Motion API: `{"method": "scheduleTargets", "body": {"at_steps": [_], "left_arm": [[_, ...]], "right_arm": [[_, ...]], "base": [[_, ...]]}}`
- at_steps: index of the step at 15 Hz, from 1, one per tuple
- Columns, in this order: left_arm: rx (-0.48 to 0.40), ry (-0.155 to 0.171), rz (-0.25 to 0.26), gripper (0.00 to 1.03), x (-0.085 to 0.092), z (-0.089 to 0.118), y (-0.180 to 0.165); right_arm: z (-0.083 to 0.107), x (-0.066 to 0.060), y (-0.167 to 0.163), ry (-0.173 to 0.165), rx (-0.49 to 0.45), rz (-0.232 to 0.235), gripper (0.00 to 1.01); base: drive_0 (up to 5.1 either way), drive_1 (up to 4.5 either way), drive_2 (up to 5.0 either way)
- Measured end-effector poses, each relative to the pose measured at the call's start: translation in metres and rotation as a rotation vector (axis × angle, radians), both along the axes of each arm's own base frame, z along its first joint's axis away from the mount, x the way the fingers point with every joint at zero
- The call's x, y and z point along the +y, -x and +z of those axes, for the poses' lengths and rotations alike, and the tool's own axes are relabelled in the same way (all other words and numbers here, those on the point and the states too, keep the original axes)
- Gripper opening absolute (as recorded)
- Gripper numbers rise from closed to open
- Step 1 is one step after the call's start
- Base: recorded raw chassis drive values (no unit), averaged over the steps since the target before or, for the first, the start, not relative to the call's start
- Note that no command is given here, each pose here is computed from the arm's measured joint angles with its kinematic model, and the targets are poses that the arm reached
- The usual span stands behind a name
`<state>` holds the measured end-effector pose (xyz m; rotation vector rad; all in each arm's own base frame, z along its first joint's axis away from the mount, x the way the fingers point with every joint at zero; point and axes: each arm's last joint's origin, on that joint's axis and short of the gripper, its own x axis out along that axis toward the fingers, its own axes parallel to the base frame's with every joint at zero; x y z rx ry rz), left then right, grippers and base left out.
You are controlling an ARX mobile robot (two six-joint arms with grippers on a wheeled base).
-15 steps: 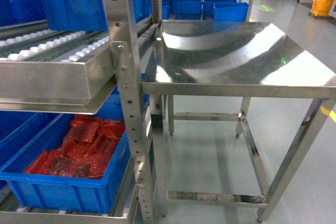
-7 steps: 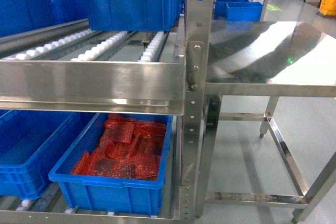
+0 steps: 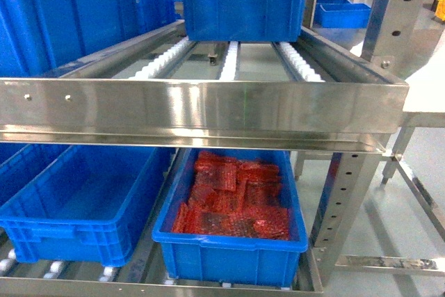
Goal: Pick blue part to blue bin on bottom shelf
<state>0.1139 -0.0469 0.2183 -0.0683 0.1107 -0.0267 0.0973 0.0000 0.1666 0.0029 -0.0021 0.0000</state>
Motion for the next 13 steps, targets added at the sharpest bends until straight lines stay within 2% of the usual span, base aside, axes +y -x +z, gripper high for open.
{"method": "scheduleTargets", "body": {"at_steps": [13], "left_arm": [[-0.003,0.000,0.009,0.43,0.0003,0.0002,0.0001]], "right_arm": [[0.0003,0.0001,0.0000,0.000,-0.003,0.004,0.98]], "base": [[-5.1,2.29,2.3]]}}
